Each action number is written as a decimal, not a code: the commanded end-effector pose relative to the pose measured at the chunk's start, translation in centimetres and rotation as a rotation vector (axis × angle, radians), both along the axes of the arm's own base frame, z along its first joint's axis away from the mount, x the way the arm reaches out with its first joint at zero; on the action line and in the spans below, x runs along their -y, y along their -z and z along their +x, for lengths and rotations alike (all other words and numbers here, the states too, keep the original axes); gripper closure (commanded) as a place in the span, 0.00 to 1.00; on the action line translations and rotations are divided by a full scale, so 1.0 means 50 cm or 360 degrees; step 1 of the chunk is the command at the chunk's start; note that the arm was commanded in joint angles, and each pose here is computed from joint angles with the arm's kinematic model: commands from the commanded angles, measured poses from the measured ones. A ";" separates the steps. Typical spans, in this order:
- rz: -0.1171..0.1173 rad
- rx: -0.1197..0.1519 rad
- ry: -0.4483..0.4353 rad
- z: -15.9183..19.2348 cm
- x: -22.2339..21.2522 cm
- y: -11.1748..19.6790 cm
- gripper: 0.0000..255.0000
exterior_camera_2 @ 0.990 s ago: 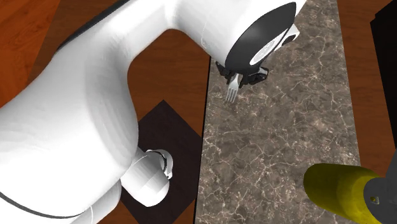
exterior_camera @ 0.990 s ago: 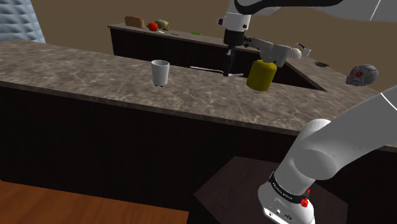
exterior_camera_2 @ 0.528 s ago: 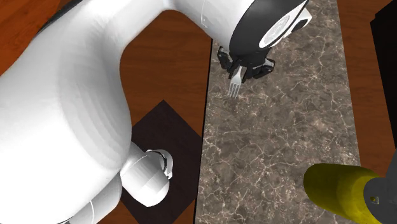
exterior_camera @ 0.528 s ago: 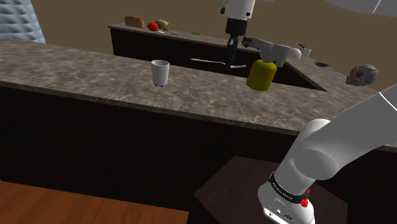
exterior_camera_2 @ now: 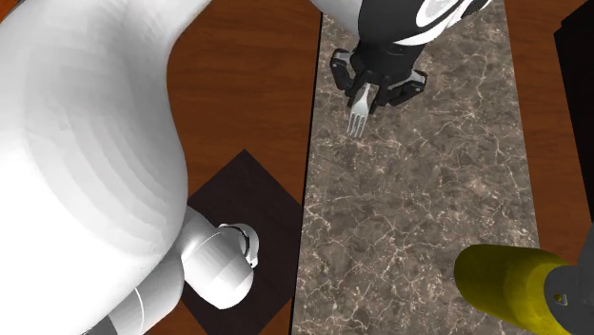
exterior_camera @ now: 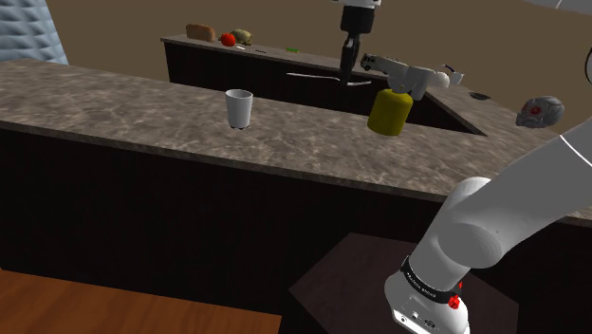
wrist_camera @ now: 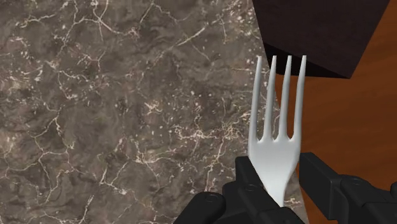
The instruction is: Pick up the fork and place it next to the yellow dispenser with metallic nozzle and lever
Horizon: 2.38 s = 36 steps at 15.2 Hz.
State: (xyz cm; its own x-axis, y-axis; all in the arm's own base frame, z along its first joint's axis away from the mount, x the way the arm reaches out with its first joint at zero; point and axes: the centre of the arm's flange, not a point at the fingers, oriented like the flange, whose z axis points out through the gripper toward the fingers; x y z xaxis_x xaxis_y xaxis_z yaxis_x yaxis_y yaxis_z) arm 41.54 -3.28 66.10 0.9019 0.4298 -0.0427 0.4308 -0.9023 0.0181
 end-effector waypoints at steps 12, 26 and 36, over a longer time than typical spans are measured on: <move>0.0000 0.0000 0.0000 -0.003 -0.001 -0.137 1.00; 0.0000 0.0000 0.0000 -0.086 0.134 -0.219 1.00; 0.0000 0.0000 0.0000 -0.225 0.358 -0.220 1.00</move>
